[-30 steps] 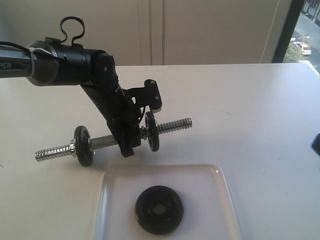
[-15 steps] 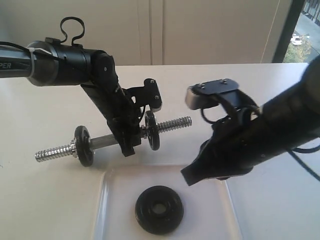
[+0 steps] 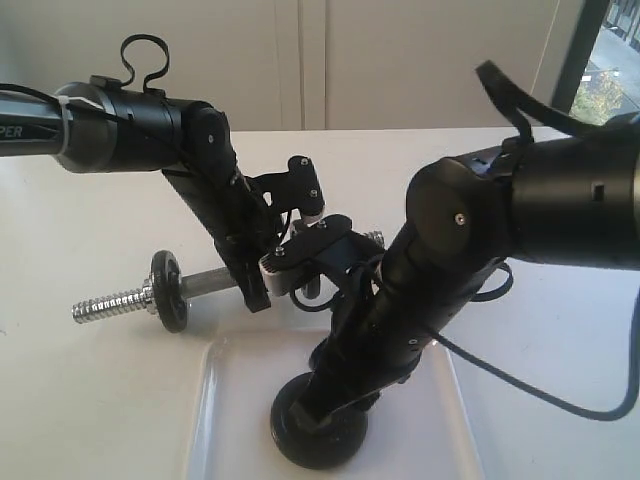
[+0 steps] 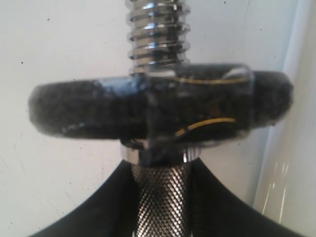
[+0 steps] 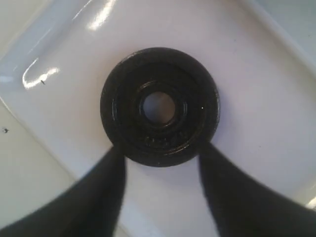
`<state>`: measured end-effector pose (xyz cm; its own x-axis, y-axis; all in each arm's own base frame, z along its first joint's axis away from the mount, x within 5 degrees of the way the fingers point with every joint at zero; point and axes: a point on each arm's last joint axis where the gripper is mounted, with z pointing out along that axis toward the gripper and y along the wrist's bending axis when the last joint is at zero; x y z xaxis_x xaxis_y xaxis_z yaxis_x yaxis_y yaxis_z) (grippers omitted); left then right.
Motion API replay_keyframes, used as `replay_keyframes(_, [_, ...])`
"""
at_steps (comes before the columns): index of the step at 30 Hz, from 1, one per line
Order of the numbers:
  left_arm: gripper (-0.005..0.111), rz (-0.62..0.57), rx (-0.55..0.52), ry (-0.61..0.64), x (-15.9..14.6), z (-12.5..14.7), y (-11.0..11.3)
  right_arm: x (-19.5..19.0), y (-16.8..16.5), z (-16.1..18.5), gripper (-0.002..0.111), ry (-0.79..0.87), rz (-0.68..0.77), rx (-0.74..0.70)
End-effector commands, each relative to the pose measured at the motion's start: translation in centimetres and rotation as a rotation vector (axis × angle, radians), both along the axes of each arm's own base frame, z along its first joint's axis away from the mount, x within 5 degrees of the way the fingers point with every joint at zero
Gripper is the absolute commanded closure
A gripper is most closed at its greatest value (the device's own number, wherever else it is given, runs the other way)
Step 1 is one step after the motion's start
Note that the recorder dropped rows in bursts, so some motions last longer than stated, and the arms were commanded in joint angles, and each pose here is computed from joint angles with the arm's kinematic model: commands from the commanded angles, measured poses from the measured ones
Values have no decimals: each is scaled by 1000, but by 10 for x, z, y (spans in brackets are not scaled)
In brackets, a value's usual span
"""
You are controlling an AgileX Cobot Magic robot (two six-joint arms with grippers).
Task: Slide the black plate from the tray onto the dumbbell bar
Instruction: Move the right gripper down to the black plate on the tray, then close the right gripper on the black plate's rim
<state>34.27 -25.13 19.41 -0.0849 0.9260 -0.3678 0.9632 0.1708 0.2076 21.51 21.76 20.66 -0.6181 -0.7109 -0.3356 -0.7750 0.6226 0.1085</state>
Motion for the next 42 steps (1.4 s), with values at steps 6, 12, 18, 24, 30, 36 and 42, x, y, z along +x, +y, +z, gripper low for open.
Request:
replay_keyframes(6, [107, 27, -95, -99, 4, 30, -2, 12, 12, -15, 3, -45, -8, 48])
replay_keyframes(12, [107, 29, -98, -97, 4, 30, -2, 13, 15, -22, 3, -13, -22, 45])
replay_keyframes(18, [107, 29, -99, -99, 4, 30, -3, 8, 20, -30, 3, -11, 17, -8])
replay_keyframes(24, [107, 29, -100, -101, 4, 30, -3, 6, 30, -41, 3, -38, 13, -88])
replay_keyframes(30, [107, 31, -103, -106, 4, 30, -3, 7, 31, -59, 3, 1, -5, -130])
replay_keyframes(36, [107, 32, -106, -104, 4, 30, -3, 7, 32, -64, 3, 24, -20, -127])
replay_keyframes(42, [107, 33, -108, -108, 5, 30, -3, 7, 33, -77, 3, 57, -23, -161])
